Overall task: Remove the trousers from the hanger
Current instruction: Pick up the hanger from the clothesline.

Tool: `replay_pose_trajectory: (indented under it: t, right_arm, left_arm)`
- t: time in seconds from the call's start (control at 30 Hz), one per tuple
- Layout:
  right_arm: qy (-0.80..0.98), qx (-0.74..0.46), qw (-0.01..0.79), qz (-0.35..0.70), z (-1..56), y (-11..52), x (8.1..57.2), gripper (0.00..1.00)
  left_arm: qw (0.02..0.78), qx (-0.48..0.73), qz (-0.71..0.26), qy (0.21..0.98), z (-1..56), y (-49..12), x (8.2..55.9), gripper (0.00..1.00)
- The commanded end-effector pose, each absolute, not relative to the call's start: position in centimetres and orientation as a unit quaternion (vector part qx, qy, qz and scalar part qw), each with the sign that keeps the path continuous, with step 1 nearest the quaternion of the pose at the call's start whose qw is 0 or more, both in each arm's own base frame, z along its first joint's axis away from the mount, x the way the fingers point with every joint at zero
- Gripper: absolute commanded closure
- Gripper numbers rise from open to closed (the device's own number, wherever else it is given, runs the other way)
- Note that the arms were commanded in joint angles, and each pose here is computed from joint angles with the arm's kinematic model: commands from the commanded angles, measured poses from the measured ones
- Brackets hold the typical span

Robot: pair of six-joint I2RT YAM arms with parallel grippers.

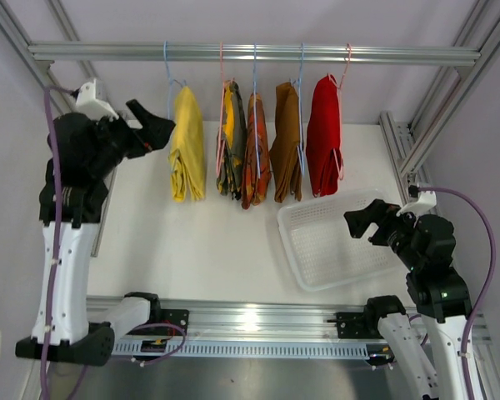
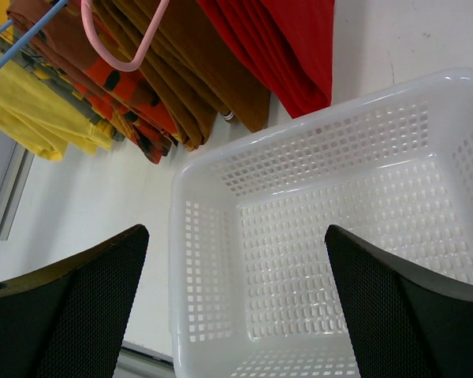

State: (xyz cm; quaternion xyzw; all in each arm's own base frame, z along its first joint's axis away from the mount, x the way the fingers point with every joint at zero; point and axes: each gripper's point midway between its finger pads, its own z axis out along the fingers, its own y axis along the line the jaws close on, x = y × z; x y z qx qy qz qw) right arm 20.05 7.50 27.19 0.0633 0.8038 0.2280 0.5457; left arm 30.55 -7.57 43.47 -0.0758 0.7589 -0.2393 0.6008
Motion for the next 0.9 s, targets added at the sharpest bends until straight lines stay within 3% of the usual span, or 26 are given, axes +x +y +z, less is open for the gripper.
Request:
replay_pose_trajectory:
  t: [0.0, 0.33, 0.73, 0.87]
  right_arm:
    - [0.792, 0.045, 0.56, 0.241, 28.2, 8.1, 19.9, 0.01]
    - [0.793, 0.033, 0.555, 0.251, 27.9, 8.8, 19.8, 0.01]
    - [0.803, 0.046, 0.543, 0.239, 27.2, 8.5, 20.5, 0.0]
    - [0.803, 0.053, 0.547, 0.23, 27.3, 8.0, 20.6, 0.01]
  left_arm:
    - [0.59, -0.018, -0.308, 0.746, 45.3, -10.7, 32.3, 0.01]
    - [0.54, 0.001, -0.331, 0.774, 40.6, -11.3, 38.3, 0.02]
    - [0.51, 0.039, -0.527, 0.679, 41.5, -11.6, 37.6, 0.21]
    - [0.492, 0.048, -0.552, 0.672, 41.0, -11.9, 37.7, 0.26]
